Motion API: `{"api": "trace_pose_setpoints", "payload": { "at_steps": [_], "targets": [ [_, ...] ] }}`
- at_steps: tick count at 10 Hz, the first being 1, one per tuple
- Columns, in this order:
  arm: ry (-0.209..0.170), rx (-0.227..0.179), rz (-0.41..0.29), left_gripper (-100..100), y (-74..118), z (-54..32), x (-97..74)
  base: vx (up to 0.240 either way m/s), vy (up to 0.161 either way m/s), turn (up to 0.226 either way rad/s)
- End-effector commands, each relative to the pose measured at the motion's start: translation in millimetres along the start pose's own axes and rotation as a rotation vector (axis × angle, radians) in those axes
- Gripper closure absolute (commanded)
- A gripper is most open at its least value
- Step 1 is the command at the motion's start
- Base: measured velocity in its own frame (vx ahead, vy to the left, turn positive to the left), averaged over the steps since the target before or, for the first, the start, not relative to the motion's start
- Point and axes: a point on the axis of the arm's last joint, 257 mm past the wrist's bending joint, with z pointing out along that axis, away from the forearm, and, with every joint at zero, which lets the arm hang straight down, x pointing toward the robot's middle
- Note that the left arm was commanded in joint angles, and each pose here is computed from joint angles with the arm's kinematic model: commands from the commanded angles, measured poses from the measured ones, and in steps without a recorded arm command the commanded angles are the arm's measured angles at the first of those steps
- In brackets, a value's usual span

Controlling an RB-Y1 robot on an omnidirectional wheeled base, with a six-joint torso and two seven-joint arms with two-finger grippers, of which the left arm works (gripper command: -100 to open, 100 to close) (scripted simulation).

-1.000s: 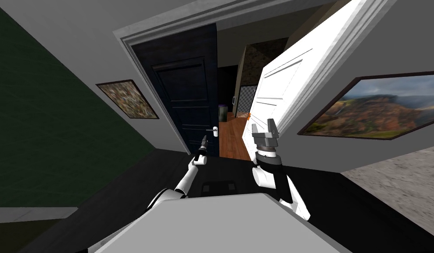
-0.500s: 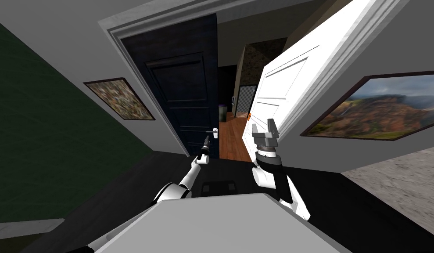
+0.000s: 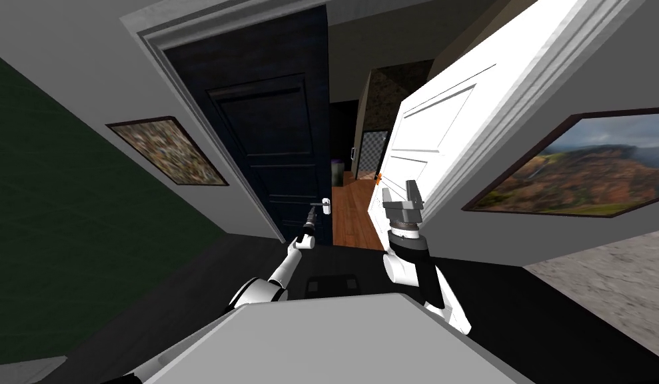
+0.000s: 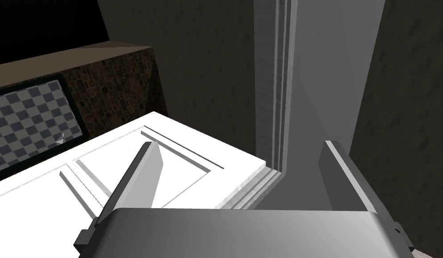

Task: Push the door open

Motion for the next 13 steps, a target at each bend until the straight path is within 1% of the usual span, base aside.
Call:
{"api": "trace_pose_setpoints", "payload": {
  "at_steps": [1,3,5,6,7,8,13],
  "targets": [
    [-0.007,0.0,0.009,-100,-0.3,1.6,-6.3,0.199,-0.05,-0.025],
    [-0.01,-0.001,0.003,-100,0.2,1.6,-5.8,0.174,-0.043,-0.021],
    [-0.007,-0.001,-0.016,-100,0.5,1.5,3.5,0.188,-0.017,-0.02],
    [-0.002,-0.002,-0.033,-100,0.4,1.4,12.2,0.192,-0.023,-0.019],
    [-0.004,-0.003,-0.023,-100,2.4,1.8,7.8,0.081,-0.006,-0.003],
    [-0.004,-0.003,-0.023,100,2.4,1.8,7.8,-0.011,0.0,0.006],
    [-0.004,-0.003,-0.023,100,2.4,1.8,7.8,-0.007,0.001,-0.004]
  ]
}}
